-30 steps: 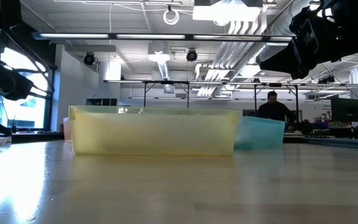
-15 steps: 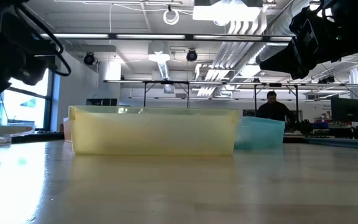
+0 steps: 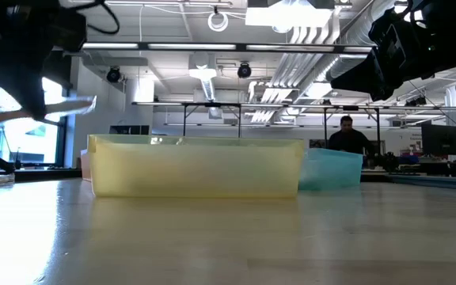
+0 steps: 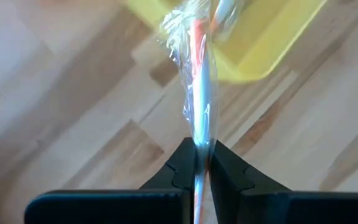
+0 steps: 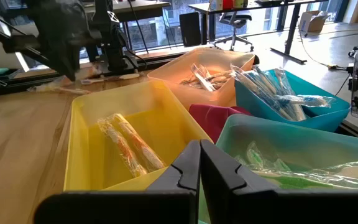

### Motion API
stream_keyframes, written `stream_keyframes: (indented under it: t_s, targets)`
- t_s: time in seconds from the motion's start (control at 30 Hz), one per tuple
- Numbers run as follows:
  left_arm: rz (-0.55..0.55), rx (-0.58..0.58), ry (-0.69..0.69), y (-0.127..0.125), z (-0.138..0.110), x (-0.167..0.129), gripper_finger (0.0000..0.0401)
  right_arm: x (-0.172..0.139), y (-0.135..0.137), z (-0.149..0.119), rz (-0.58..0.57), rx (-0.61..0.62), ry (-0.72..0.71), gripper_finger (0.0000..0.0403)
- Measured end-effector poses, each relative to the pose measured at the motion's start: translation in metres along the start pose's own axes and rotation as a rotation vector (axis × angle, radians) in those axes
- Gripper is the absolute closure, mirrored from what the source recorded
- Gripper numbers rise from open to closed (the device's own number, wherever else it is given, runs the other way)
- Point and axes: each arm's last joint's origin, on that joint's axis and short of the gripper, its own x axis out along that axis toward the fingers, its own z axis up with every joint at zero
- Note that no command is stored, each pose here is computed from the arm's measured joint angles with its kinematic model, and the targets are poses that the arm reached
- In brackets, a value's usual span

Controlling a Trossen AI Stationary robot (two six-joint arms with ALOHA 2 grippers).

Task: Pick & Place Toothbrushes
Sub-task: Put the orange toothbrush into the yellow bin

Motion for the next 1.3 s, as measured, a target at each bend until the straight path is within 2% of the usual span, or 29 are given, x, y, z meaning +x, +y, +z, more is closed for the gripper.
stream_keyframes:
  t_s: [0.1, 0.37, 0.53, 0.73, 0.97, 1.3]
  targets:
    - [0.005, 0.036, -0.055, -0.008, 0.01, -0.017, 0.0384, 0.0, 0.0, 0.0, 0.0, 0.0, 0.0, 0.0399]
    - [-0.065, 0.161, -0.247, -0.032, 0.036, -0.064, 0.0384, 0.0, 0.0, 0.0, 0.0, 0.003, 0.0, 0.0399]
    - [-0.055, 0.221, -0.358, -0.036, 0.059, -0.08, 0.0384, 0.0, 0.0, 0.0, 0.0, 0.001, 0.0, 0.0399]
    - [-0.03, 0.308, -0.401, -0.031, 0.093, -0.077, 0.0384, 0.0, 0.0, 0.0, 0.0, 0.0, 0.0, 0.0399]
    - [-0.073, 0.413, -0.446, -0.024, 0.129, -0.073, 0.0384, 0.0, 0.0, 0.0, 0.0, -0.001, 0.0, 0.0399]
    - [-0.073, 0.477, -0.426, -0.018, 0.154, -0.056, 0.0384, 0.0, 0.0, 0.0, -0.001, -0.009, 0.003, 0.0399]
